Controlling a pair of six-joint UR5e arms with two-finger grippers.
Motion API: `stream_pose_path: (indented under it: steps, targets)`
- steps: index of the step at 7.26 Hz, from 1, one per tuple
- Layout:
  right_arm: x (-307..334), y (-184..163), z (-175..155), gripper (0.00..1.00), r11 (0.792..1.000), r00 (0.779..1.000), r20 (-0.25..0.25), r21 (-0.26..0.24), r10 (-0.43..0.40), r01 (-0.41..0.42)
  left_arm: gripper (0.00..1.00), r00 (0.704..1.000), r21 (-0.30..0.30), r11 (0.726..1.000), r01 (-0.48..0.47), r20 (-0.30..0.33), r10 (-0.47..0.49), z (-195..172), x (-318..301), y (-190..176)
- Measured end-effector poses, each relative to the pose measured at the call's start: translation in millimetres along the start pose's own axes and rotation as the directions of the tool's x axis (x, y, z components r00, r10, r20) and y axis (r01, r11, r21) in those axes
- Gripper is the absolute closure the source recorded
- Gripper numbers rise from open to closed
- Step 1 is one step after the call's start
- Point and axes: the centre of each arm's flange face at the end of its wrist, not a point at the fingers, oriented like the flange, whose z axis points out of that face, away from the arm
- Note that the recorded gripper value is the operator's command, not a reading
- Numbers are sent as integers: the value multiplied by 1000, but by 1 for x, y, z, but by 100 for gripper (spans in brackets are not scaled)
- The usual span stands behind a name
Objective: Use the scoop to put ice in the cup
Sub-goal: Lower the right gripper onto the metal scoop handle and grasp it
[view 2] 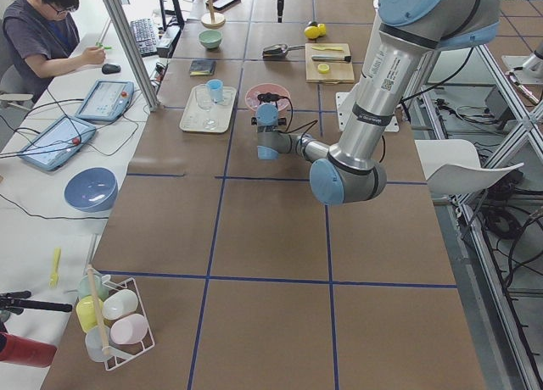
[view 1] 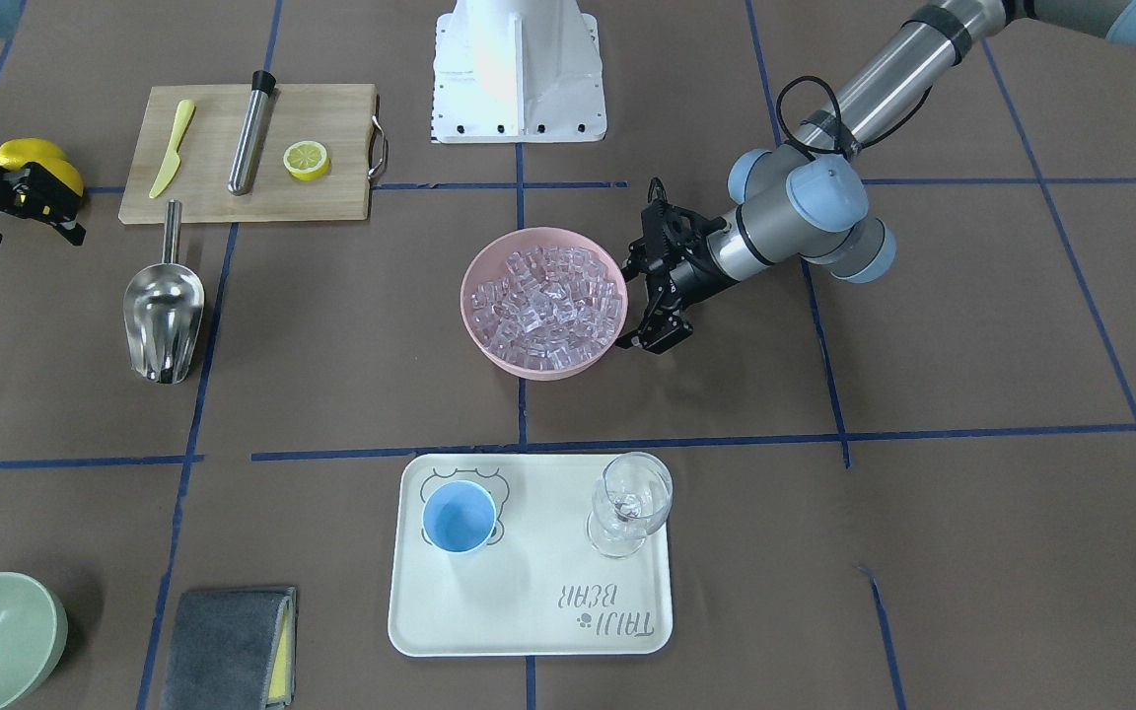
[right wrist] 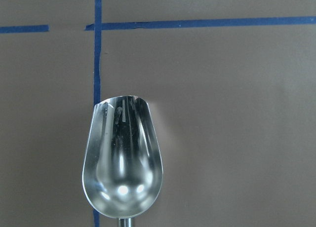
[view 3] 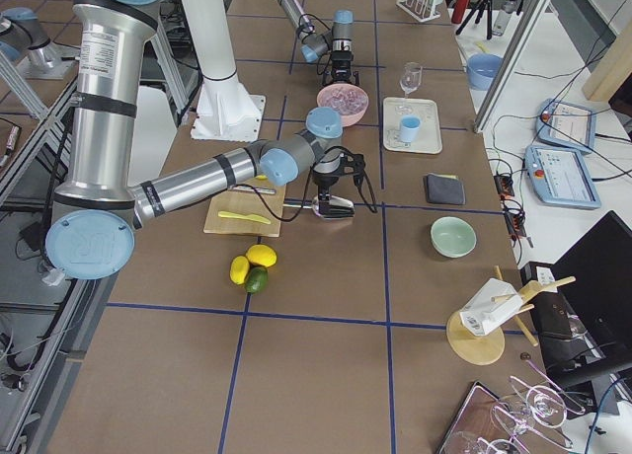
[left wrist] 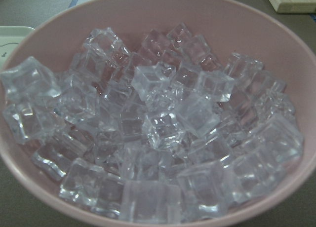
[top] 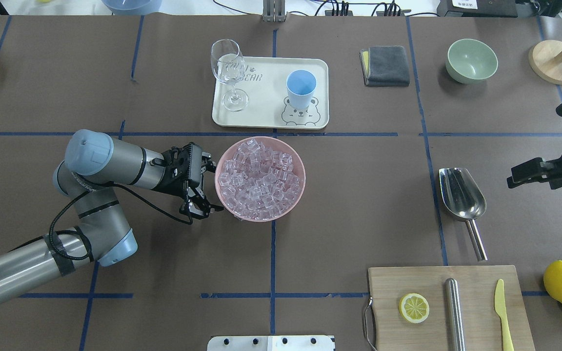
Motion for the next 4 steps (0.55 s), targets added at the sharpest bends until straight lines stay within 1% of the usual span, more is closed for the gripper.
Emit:
stream_pose_path:
  steps: [1, 2, 4]
  targets:
    - [-12, 15, 16, 0, 1000, 1000, -7, -3, -1, 1, 0, 1000, 2, 1000, -1, 0, 1, 0, 0, 0]
    - [-27, 28, 31, 4, 1000, 1000, -21, -10, -7, 6, 0, 1000, 4, 1000, -2, 0, 2, -1, 0, 0]
    - [-46, 47, 51, 16, 999, 999, -40, -32, -29, 28, 0, 1000, 8, 1000, -5, 1, 5, -1, 1, 0]
